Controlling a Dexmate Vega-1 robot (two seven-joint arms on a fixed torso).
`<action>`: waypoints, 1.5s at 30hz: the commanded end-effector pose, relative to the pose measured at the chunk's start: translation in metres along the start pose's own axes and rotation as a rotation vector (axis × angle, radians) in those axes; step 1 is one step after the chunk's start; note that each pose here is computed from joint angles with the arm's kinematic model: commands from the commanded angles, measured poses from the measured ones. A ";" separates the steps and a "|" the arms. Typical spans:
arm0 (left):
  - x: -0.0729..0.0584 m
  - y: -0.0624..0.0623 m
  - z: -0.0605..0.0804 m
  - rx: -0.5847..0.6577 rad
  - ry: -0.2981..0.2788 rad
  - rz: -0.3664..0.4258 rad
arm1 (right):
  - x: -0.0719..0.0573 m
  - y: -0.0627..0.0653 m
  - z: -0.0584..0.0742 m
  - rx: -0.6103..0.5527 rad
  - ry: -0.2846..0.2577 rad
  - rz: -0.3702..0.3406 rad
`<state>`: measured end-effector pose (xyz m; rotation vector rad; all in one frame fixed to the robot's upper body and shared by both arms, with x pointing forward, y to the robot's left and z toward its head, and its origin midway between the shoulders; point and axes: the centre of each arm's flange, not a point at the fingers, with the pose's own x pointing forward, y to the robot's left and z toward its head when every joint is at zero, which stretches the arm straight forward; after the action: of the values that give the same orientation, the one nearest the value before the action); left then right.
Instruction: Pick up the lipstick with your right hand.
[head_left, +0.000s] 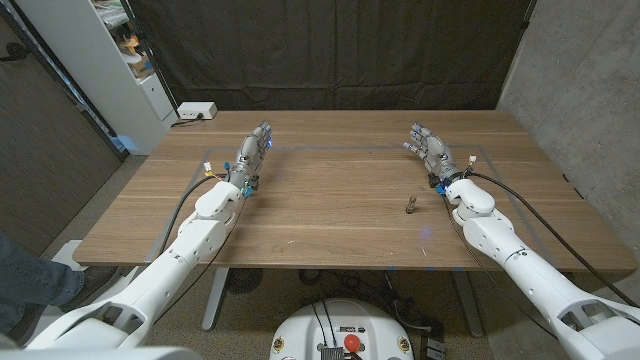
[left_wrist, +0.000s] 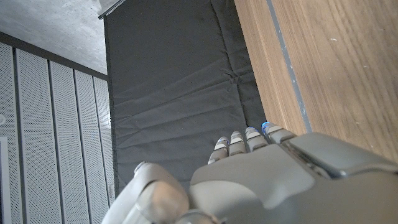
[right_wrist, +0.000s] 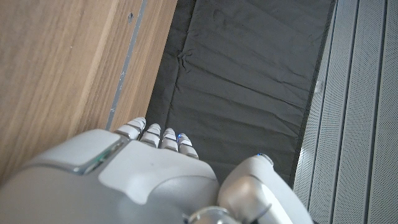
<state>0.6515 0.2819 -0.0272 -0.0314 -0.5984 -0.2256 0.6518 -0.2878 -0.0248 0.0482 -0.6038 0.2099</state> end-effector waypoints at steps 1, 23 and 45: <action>0.000 0.007 0.003 0.001 0.002 0.019 | -0.001 -0.001 -0.001 0.008 0.004 -0.001; 0.009 -0.002 0.004 0.011 0.006 -0.008 | -0.008 -0.012 0.005 -0.012 -0.005 -0.020; 0.007 -0.005 0.005 0.010 0.011 -0.015 | -0.031 -0.026 0.004 -0.016 -0.009 -0.053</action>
<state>0.6529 0.2805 -0.0191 -0.0198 -0.5960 -0.2239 0.6372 -0.3100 -0.0307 0.0443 -0.6116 0.1721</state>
